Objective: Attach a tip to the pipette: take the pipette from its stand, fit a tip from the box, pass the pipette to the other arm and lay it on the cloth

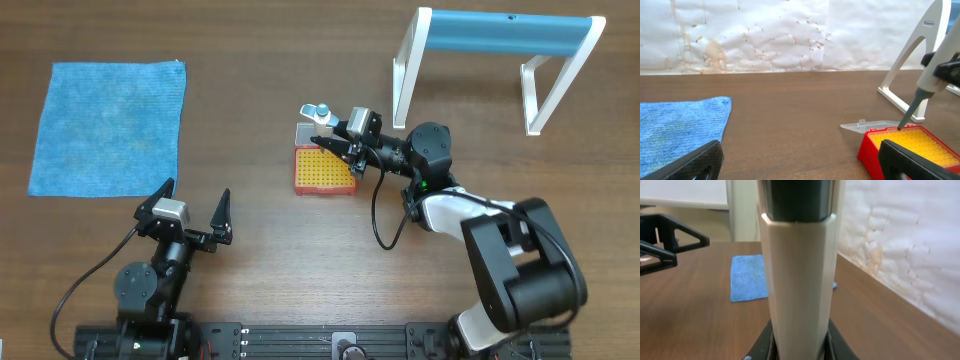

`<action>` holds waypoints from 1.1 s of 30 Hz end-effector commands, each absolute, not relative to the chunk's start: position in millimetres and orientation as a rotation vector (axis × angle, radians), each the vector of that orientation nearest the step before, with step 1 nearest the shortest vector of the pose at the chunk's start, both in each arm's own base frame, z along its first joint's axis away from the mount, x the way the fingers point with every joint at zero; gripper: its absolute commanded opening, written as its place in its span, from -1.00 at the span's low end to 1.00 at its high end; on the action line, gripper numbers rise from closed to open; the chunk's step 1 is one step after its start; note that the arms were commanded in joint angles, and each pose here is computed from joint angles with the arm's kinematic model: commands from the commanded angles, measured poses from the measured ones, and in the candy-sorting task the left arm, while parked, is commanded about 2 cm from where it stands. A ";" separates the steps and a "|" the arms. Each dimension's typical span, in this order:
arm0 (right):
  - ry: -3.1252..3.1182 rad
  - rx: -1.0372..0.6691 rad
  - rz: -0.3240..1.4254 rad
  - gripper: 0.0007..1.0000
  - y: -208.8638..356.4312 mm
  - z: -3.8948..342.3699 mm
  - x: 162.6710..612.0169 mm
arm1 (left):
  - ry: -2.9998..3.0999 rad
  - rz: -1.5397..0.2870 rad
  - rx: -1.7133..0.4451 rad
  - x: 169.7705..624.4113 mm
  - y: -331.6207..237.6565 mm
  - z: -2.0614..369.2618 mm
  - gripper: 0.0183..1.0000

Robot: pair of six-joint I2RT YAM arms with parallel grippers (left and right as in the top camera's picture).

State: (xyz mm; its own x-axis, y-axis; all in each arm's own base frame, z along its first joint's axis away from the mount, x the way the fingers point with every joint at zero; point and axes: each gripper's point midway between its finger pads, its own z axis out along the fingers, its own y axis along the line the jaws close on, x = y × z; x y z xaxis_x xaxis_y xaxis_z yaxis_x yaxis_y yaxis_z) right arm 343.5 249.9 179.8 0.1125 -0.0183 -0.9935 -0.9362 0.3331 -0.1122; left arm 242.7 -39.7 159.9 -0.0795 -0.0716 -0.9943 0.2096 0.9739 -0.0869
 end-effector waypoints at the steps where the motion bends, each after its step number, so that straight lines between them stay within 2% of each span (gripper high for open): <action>1: 1.307 -0.975 0.920 -0.84 250.9 171.0 345.0 | 1.636 -0.232 0.114 242.2 -40.5 159.1 0.99; 14: 1.305 -0.986 0.964 -0.84 252.6 171.9 339.4 | 1.636 -0.232 0.114 242.2 -40.5 159.1 1.00; 22: 1.289 -1.036 1.048 -0.84 248.8 173.0 327.2 | 1.636 -0.232 0.114 242.2 -40.5 159.1 1.00; 33: 1.291 -1.034 1.046 -0.85 243.7 173.9 328.7 | 1.636 -0.232 0.114 242.2 -40.5 159.1 1.00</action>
State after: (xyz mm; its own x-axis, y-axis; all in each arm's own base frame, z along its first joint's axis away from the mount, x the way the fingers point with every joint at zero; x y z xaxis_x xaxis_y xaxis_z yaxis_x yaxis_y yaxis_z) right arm 331.7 245.0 172.1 0.0200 0.0099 -0.9998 -0.9712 0.2376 -0.0171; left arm 242.7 -39.7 159.9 -0.0795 -0.0716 -0.9943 0.2096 0.9739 -0.0869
